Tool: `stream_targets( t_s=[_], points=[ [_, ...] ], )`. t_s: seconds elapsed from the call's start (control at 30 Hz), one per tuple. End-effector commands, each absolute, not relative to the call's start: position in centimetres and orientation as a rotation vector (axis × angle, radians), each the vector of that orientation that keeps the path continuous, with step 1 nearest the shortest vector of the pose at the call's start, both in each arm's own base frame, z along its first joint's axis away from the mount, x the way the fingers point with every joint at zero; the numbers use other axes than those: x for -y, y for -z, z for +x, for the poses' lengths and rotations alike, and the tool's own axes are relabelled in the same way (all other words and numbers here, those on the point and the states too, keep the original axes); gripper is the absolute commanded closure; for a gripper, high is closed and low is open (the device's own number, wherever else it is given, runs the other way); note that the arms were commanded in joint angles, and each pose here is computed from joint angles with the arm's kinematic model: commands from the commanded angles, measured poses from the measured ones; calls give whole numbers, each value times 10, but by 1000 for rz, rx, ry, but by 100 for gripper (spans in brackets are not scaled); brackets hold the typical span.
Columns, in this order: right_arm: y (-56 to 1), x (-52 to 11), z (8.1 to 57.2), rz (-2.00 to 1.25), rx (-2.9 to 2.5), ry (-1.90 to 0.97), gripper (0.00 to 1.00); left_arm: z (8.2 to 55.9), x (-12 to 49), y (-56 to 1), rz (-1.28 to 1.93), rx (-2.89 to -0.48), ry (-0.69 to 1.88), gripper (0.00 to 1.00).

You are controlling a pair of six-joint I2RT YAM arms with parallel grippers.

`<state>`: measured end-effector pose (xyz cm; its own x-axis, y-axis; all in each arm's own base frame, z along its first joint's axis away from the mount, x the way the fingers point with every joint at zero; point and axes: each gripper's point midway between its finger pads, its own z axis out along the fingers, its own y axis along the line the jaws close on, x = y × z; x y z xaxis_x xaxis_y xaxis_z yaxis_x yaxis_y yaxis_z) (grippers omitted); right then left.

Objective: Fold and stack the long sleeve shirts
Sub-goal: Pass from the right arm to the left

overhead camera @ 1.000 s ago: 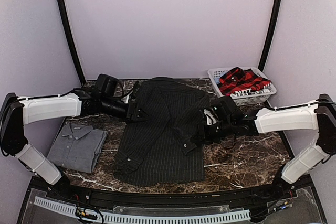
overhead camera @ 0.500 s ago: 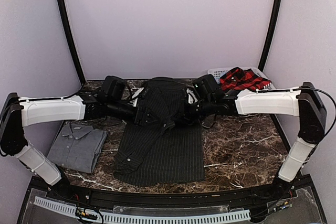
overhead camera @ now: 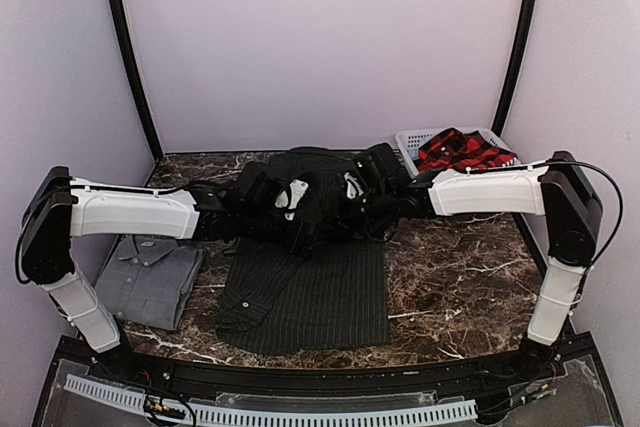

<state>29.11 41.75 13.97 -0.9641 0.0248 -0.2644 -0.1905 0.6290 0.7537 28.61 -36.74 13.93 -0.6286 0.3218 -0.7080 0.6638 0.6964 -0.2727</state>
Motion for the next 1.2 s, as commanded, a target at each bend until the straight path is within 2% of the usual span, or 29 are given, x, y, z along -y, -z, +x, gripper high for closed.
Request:
stream_targets(
  t_s=[0.0,0.13,0.33,0.4,0.53,0.57,0.63,0.73,0.87,1.0,1.17],
  points=[
    [-156,-425,299,-134,-2549,-1325,100,302,361,-137,709,-2248,509,32],
    [-159,-425,301,-133,-2539,-1343,100,311,359,-134,664,-2243,450,33],
    [-161,-422,304,-113,-2520,-1360,100,315,362,-136,649,-2220,428,46],
    [-162,-421,304,-113,-2516,-1360,100,317,361,-136,639,-2219,417,55],
    [-167,-416,305,-118,-2484,-1340,100,322,365,-145,629,-2195,426,80],
    [-170,-414,306,-121,-2469,-1332,97,323,367,-149,628,-2186,427,90],
    [-174,-405,309,-120,-2446,-1302,86,324,370,-156,636,-2180,435,99],
    [-187,-387,315,-113,-2380,-1246,68,315,381,-175,692,-2160,530,100],
    [-210,-347,326,-64,-2263,-1078,51,294,399,-220,754,-2131,732,100],
    [-222,-303,337,22,-2182,-923,46,291,402,-266,673,-2140,842,100],
    [-216,-257,349,118,-2145,-773,42,318,360,-262,329,-2340,892,100]
  ],
)
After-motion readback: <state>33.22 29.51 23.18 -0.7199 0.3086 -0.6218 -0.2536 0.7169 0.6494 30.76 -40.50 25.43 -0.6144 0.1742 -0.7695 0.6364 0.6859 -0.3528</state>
